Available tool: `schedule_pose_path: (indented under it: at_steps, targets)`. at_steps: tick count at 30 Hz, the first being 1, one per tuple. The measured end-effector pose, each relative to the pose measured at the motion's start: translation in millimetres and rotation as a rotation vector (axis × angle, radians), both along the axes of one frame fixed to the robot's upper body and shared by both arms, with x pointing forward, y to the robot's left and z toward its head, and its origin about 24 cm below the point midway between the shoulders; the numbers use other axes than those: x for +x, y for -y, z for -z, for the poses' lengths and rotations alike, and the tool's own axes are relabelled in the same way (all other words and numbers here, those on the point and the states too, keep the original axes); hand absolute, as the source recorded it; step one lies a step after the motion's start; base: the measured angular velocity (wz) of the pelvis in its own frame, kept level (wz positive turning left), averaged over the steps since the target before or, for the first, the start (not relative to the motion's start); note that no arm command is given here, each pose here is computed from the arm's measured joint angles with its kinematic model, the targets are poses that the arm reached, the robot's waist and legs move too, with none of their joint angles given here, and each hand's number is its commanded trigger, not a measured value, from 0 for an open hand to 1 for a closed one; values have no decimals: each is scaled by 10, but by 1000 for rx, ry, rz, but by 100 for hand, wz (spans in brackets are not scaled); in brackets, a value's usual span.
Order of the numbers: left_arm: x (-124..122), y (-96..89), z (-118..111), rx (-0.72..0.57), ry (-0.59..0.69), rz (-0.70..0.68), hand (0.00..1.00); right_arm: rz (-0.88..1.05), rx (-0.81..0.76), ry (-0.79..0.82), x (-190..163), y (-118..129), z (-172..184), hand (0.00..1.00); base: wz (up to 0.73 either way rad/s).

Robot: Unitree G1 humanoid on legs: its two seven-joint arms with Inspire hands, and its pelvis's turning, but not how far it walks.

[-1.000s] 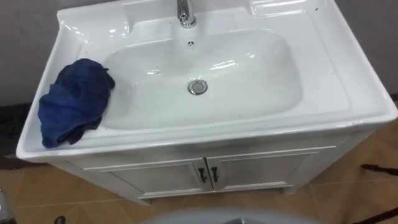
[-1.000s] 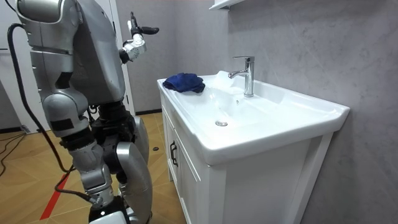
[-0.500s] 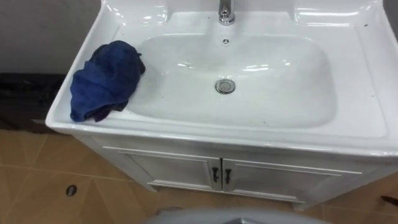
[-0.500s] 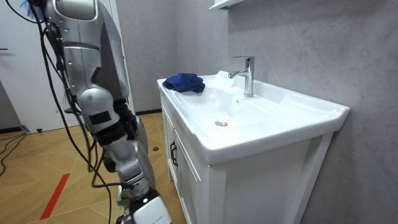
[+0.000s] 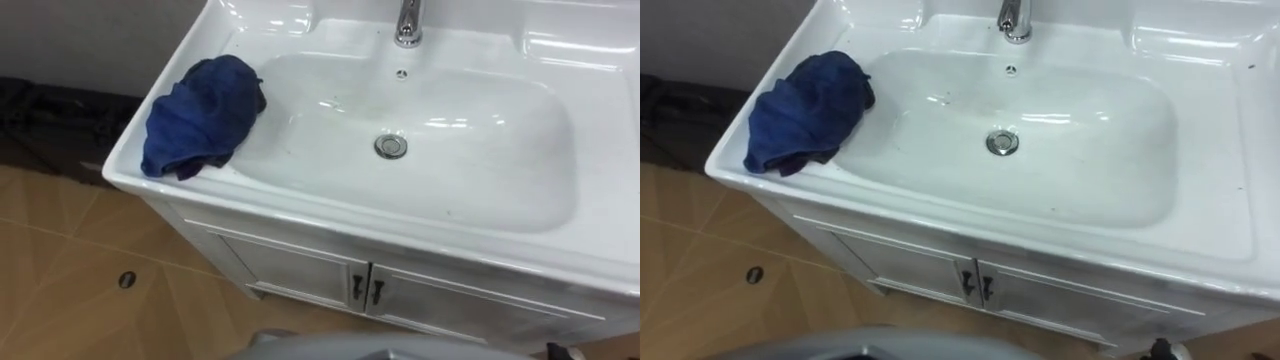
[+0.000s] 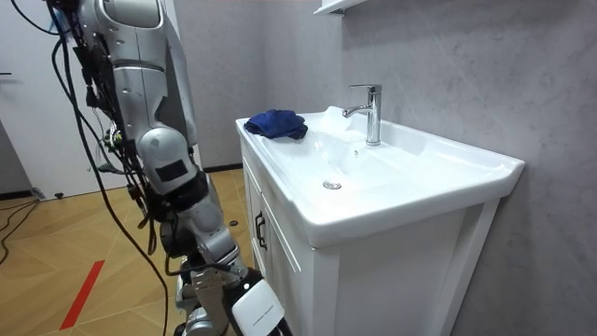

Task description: Wipe basin

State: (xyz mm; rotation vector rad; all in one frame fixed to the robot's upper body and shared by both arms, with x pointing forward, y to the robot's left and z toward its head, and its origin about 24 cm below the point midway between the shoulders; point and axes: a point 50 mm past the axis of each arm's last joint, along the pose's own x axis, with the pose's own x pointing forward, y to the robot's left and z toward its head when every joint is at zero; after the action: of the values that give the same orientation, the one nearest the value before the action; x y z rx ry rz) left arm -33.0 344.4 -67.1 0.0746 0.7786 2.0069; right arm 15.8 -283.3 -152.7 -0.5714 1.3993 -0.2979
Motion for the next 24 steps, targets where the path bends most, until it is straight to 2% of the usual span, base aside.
schedule_pose_path:
  at_steps: [4, 12, 17, 24]
  targets:
    - [-222, 260, 289, -175, -152, 37, 0, 15, 7, -35, -62, -3, 13, 0, 4]
    - [-286, 556, 566, -424, -237, 227, 0, 41, 40, -113, -191, -79, 58, 0, 0]
    - [-210, 634, 656, -517, -256, 335, 0, 26, 99, -121, -154, -119, 77, 0, -5]
    - [39, 688, 753, -609, -280, 552, 0, 14, 153, -153, -147, -150, 90, 0, -10]
